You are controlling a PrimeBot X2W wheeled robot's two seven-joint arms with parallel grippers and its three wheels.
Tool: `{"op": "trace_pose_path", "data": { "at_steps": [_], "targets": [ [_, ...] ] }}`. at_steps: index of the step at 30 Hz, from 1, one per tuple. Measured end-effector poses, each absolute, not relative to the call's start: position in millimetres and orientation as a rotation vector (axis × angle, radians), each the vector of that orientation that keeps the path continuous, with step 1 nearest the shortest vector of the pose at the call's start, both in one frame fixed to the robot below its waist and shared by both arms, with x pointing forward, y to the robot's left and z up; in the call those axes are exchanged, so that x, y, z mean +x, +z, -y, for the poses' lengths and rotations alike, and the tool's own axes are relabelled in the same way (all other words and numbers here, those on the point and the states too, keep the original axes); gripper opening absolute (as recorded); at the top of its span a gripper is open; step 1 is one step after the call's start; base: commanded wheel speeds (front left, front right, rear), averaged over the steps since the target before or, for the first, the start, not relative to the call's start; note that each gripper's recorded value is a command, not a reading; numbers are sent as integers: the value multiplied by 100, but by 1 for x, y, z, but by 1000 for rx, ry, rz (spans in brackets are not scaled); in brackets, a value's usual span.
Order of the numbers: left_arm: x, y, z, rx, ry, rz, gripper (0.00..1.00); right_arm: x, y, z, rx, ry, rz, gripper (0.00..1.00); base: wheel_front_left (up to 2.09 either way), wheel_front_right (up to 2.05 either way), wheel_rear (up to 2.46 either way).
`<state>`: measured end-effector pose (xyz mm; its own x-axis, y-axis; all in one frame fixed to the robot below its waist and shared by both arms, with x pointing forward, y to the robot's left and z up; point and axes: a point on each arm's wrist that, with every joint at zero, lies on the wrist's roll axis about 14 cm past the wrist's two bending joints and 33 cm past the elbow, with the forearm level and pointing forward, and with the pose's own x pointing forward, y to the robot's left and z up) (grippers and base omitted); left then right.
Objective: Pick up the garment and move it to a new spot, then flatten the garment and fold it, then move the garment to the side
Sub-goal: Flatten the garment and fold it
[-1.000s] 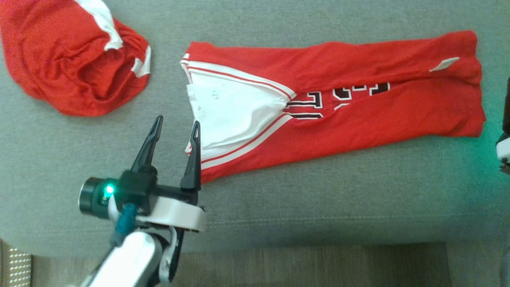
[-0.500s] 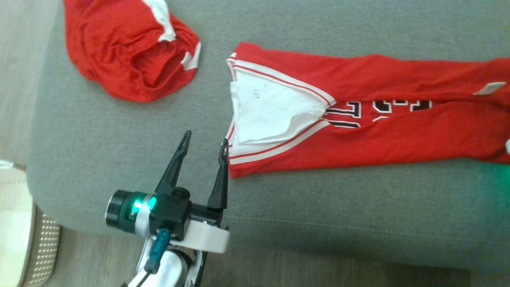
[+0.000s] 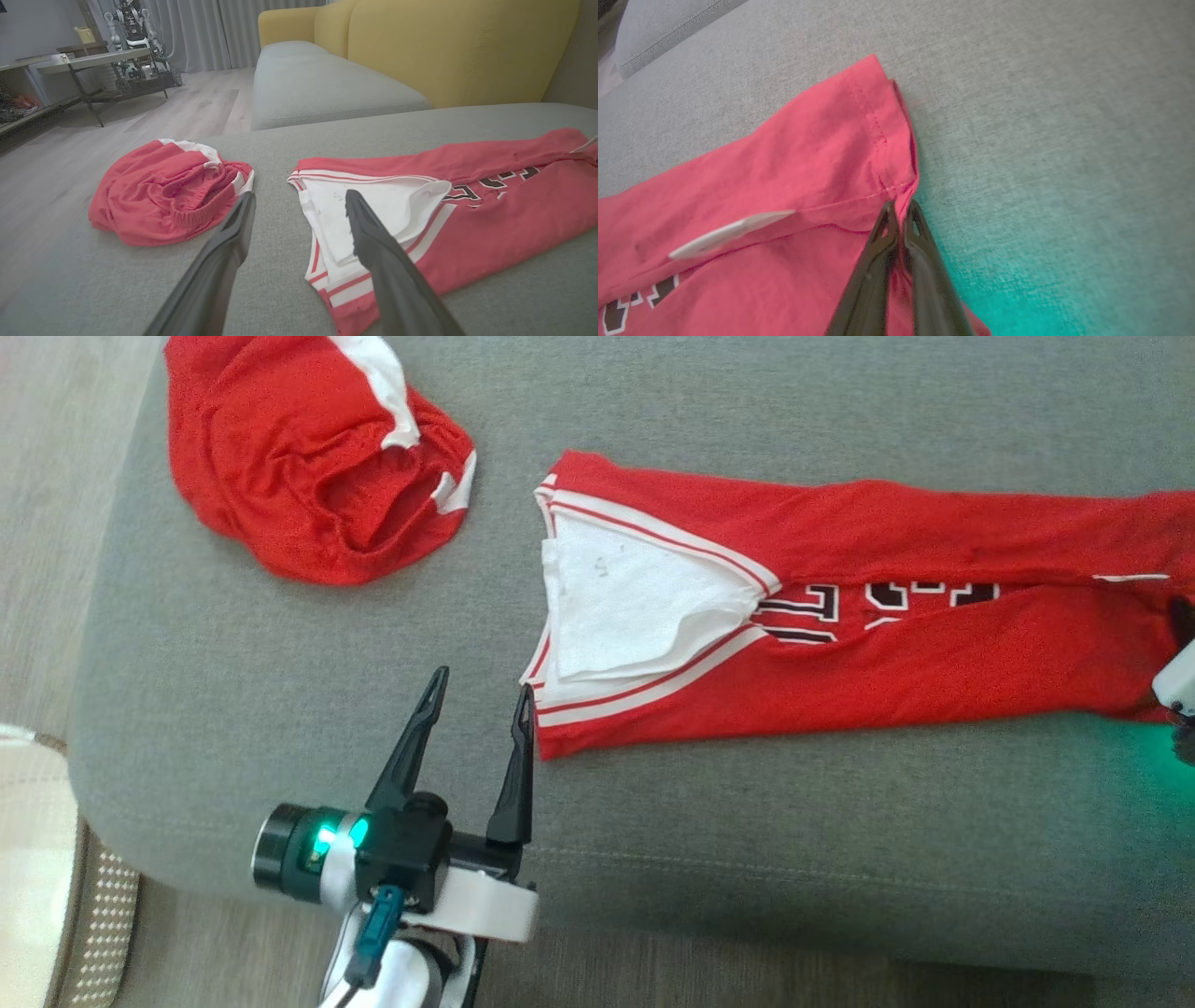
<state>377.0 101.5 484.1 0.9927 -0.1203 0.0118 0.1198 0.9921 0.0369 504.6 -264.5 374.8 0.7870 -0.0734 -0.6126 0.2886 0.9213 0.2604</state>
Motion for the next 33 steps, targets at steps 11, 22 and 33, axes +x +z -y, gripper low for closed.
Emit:
{"op": "trace_pose_path", "data": {
  "at_steps": [11, 22, 33],
  "targets": [
    [380, 484, -83, 16, -193, 21, 100, 500, 439, 342, 121, -301, -471, 0, 0, 0, 0],
    [383, 492, -73, 18, -230, 52, 100, 514, 523, 295, -20, -166, -325, 0, 0, 0, 0],
    [376, 506, -76, 26, -220, 89, 100, 504, 557, 163, 13, 138, -256, 0, 0, 0, 0]
  ]
}}
